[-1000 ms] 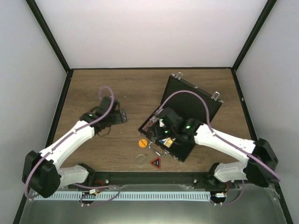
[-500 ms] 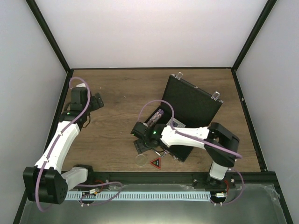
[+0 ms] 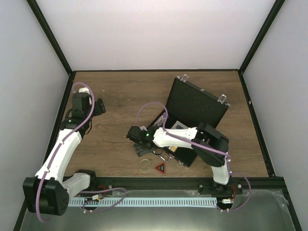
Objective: Pack up texas hold em set
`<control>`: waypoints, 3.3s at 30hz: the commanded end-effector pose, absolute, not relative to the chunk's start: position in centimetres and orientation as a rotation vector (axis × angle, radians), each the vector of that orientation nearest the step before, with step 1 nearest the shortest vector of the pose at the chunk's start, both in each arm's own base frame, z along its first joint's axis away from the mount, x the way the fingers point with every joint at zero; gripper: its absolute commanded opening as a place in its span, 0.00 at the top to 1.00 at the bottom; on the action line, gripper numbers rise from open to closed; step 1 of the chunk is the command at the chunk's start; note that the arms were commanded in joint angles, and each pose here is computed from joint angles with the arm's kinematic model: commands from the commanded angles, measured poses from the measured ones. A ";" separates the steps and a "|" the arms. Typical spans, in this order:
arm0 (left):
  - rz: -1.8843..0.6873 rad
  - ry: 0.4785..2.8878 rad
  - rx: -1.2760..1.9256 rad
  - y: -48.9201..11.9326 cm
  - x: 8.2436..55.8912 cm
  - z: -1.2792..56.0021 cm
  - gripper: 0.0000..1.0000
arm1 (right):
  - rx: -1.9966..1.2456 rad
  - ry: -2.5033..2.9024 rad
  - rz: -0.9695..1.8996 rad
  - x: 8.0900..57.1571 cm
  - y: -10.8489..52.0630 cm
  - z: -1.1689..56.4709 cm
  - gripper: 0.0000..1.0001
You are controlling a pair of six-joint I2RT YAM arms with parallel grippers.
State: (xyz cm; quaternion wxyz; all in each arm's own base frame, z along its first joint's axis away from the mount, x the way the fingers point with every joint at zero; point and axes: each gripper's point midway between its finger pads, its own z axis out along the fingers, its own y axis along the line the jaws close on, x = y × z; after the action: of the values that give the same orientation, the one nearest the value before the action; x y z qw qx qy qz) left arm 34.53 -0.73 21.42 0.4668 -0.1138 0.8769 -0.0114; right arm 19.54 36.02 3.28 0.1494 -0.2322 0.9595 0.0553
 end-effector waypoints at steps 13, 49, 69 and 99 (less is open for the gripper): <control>-0.034 2.119 -0.256 -0.8 34.5 22.1 0.11 | -0.764 2.760 0.238 18.5 38.9 3.3 0.28; -0.061 2.129 -0.240 -1.2 34.6 21.9 0.11 | -0.702 2.858 0.131 18.5 36.8 1.5 0.28; -0.065 2.132 -0.236 -1.3 34.7 21.8 0.11 | -0.751 2.838 0.053 18.8 35.7 1.5 0.44; -0.064 2.134 -0.235 -1.3 34.7 21.7 0.11 | -0.569 2.676 0.192 21.3 33.1 11.3 0.50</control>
State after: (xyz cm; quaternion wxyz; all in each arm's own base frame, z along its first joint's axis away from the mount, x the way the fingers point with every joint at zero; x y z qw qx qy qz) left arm 34.63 -1.22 21.82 0.4735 -0.1015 0.8746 -0.0232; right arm 20.07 35.90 9.07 0.1763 -0.2367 0.9528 0.0712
